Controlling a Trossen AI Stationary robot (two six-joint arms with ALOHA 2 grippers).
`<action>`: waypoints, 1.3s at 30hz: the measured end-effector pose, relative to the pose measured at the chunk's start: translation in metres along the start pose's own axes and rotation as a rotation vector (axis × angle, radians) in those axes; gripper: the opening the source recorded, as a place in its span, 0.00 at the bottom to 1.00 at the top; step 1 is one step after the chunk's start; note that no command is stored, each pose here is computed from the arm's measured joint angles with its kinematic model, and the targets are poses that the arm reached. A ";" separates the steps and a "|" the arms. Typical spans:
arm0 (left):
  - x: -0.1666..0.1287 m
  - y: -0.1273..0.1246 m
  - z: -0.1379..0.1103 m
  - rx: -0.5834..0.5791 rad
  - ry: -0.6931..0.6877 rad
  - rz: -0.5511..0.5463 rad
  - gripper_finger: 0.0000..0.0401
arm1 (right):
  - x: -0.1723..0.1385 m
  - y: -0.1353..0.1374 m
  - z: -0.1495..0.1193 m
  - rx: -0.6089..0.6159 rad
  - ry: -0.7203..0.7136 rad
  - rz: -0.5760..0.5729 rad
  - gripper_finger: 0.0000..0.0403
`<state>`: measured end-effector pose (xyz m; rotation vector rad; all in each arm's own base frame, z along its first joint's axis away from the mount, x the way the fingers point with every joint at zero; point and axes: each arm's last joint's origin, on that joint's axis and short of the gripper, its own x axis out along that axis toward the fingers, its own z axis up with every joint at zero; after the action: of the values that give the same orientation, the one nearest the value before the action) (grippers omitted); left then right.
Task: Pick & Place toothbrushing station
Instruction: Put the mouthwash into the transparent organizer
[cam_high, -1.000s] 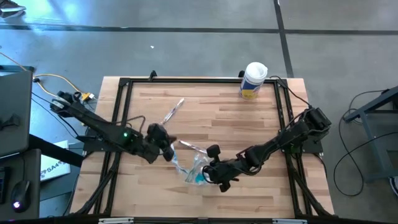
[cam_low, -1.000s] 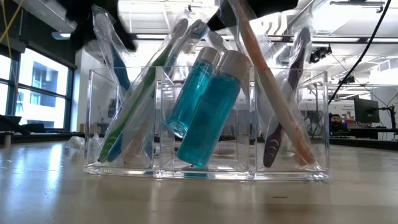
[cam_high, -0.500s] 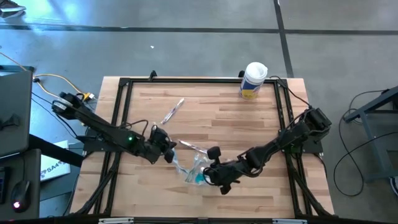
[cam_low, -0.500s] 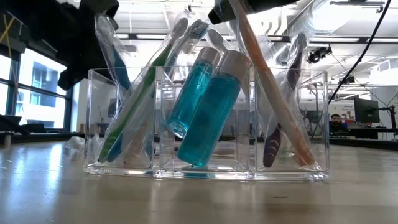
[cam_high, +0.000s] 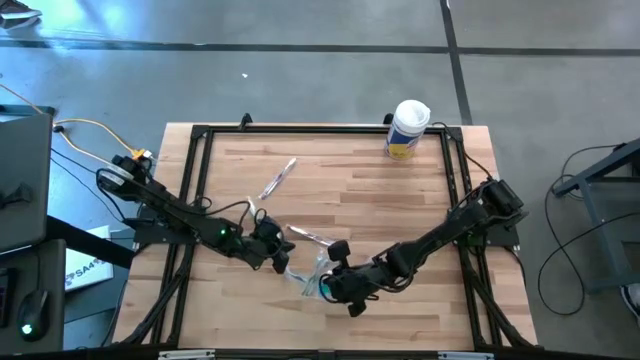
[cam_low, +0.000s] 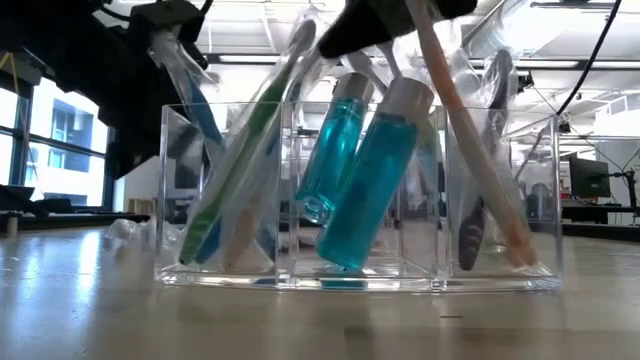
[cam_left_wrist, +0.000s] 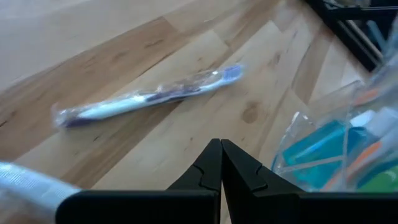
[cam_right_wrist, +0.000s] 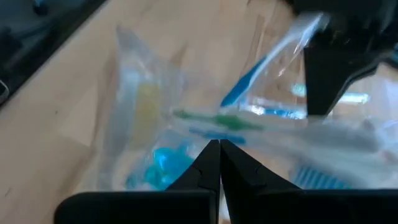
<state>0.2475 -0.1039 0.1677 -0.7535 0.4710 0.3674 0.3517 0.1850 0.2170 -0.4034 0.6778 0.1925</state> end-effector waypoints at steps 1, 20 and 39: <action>0.000 -0.001 0.000 0.007 0.003 -0.011 0.00 | 0.002 0.001 0.000 0.001 0.015 0.002 0.00; 0.000 -0.003 0.000 0.039 0.022 -0.038 0.00 | -0.018 0.017 0.016 -0.056 0.153 -0.214 0.00; 0.000 -0.004 0.001 0.048 0.015 -0.049 0.00 | 0.005 0.009 0.004 0.053 0.224 -0.093 0.00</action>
<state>0.2495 -0.1060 0.1706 -0.7207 0.4732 0.3040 0.3549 0.1953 0.2139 -0.4075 0.8806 0.0412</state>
